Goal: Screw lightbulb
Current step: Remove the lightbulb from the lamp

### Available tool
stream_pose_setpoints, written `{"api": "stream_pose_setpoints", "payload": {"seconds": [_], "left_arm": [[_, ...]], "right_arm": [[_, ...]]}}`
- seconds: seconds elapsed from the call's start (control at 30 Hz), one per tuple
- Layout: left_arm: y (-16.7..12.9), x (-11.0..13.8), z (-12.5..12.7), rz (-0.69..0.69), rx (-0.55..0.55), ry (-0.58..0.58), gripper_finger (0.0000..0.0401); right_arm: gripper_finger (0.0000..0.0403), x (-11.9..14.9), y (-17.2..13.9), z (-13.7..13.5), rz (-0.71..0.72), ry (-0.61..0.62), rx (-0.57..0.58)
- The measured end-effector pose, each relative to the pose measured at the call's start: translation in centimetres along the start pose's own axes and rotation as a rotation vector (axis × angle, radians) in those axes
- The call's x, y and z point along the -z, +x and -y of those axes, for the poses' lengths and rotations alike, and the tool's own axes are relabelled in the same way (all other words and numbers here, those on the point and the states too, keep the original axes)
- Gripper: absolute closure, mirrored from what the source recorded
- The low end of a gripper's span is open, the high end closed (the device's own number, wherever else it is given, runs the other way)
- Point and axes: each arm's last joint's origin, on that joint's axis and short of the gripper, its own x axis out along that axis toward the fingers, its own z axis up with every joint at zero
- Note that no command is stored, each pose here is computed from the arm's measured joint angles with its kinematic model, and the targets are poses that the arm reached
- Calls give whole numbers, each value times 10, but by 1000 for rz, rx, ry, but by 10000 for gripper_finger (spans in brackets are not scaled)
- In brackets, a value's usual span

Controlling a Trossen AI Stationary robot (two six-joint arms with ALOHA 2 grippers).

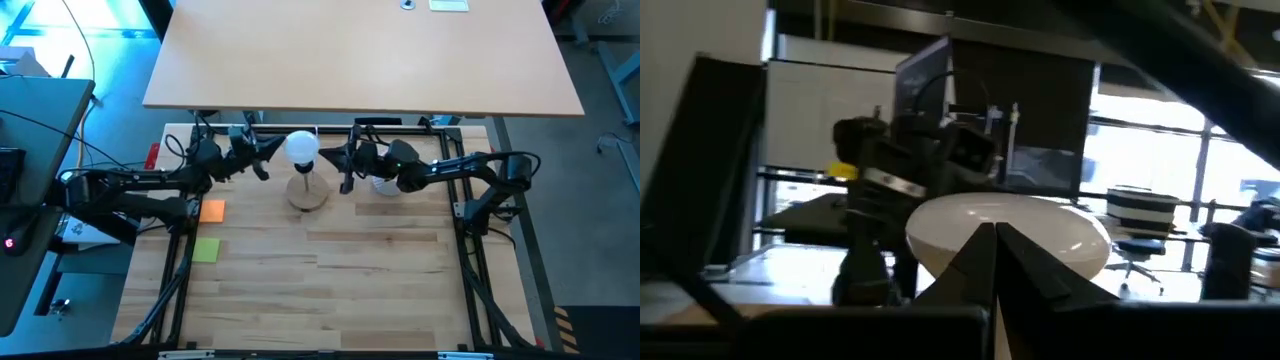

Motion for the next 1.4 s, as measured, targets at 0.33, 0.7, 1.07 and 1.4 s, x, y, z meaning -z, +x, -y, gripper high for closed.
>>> {"api": "stream_pose_setpoints", "payload": {"seconds": [0.33, 0.7, 1.07, 1.4], "left_arm": [[-17, -13, 48, 39, 213, -98, 401], [-29, -14, 35, -26, -164, 92, 401], [-3, -9, 45, -79, 24, 21, 401], [-17, -11, 76, -52, 48, 68, 401]], "right_arm": [[403, 1, -2, 12, -22, 50, 198], [403, -19, -3, -5, 77, 13, -165], [403, -9, 13, 0, -27, 14, -4], [403, -10, 12, 7, -32, 21, 246]]}}
